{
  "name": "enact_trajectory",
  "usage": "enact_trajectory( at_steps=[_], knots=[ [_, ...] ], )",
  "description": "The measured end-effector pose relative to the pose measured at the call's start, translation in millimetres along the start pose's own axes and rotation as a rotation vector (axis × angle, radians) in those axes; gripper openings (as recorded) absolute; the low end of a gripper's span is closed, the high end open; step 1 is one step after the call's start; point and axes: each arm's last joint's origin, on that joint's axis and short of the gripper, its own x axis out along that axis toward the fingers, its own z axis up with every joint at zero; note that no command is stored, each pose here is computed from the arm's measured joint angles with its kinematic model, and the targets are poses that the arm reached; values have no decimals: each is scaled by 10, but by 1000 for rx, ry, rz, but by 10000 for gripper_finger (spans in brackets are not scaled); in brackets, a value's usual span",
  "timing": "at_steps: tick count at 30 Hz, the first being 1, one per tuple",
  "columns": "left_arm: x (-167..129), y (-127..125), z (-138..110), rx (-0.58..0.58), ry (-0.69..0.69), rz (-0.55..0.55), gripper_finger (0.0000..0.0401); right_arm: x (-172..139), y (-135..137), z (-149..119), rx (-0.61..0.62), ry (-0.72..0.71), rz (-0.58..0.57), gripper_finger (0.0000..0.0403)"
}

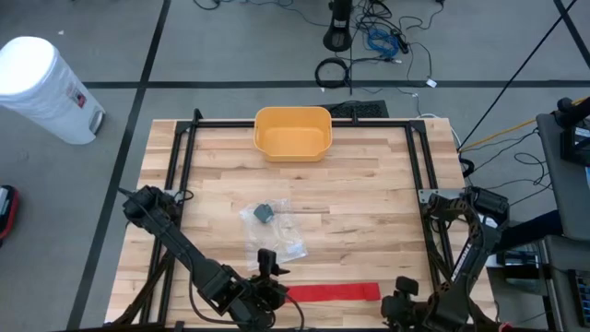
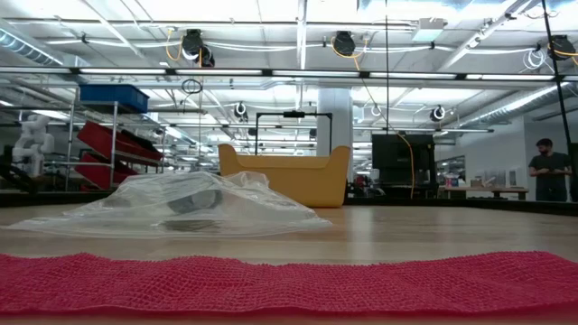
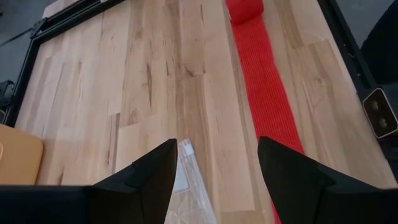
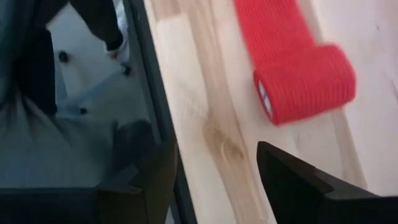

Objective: Roll bandage
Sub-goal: Roll the red bandage

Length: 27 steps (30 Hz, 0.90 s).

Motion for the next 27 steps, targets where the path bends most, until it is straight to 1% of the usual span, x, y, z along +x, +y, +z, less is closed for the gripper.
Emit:
enact_trajectory(
  at_steps=[4,7,11,18,24,27],
  knots=[
    [2,0,1,-1,-1,0,231,25,-28,-26,3,13,-39,206],
    [3,0,0,-8,-1,0,231,115,-42,-56,-21,-13,-89,206],
    [-3,4,1,65,-1,1,231,237,-54,-81,-36,-64,-147,206],
    [-28,29,16,63,-10,5,231,452,-95,-154,-2,-84,-247,206],
    [-28,30,16,61,-10,6,231,482,-150,-140,14,-202,-314,206],
    [-28,30,16,49,-11,7,231,470,-185,-126,7,-239,-348,206]
  ],
)
